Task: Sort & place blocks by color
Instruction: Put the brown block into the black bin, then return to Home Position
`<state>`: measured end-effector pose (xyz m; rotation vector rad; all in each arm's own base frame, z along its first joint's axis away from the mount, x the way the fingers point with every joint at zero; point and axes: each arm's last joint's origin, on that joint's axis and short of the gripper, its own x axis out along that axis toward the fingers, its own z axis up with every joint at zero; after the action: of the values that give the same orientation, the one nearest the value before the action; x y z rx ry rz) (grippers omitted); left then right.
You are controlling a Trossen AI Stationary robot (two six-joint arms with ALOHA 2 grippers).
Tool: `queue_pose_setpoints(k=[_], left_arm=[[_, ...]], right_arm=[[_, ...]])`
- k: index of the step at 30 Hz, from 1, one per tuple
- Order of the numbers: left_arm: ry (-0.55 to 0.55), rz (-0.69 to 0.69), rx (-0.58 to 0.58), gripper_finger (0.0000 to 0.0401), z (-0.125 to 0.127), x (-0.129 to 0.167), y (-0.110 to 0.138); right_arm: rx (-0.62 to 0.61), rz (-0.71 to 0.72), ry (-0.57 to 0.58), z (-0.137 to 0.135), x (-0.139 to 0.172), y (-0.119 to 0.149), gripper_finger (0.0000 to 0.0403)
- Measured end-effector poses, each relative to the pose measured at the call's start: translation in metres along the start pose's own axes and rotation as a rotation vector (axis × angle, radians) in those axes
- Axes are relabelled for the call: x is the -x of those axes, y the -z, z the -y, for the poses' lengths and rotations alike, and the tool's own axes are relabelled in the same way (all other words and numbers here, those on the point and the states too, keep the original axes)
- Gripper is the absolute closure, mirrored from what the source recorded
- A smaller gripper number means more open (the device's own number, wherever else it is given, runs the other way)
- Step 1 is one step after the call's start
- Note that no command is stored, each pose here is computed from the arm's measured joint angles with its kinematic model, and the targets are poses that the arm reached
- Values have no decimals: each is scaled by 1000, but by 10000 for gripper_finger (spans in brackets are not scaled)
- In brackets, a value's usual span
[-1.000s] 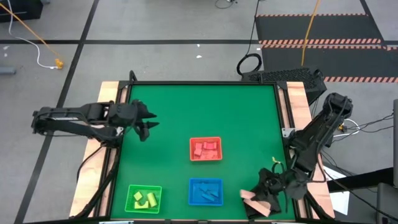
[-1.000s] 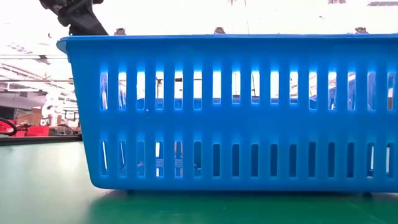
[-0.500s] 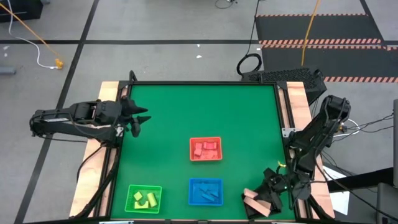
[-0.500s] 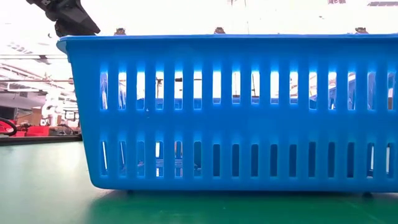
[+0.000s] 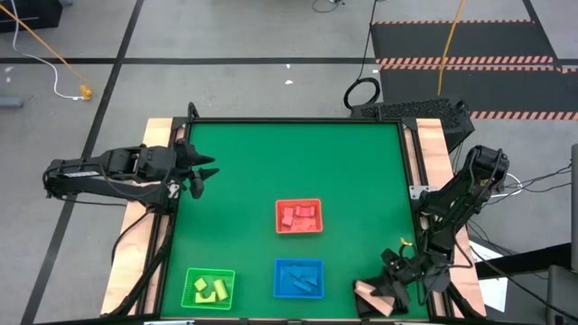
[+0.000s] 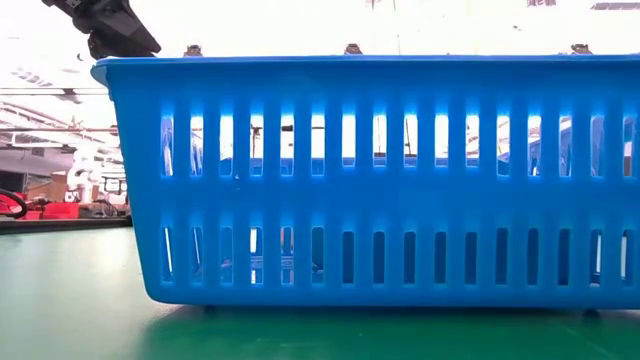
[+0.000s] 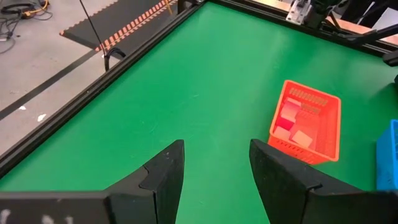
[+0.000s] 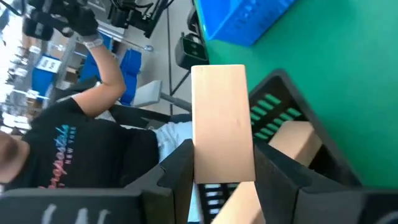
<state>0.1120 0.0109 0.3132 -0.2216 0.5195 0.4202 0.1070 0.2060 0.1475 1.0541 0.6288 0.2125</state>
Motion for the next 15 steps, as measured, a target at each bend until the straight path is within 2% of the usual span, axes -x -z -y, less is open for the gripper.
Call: queue_pose_setpoints(k=[8,12,15], left_arm=[[0,0,10,217,0,0,0],[0,0,11,217,0,0,0],[0,0,12,217,0,0,0]], right_arm=[[-60,4,-45,-5,1,0,236],[-62,3,-66,-7,1,0,213],[-35,-53,-100,-10,2,2,200]])
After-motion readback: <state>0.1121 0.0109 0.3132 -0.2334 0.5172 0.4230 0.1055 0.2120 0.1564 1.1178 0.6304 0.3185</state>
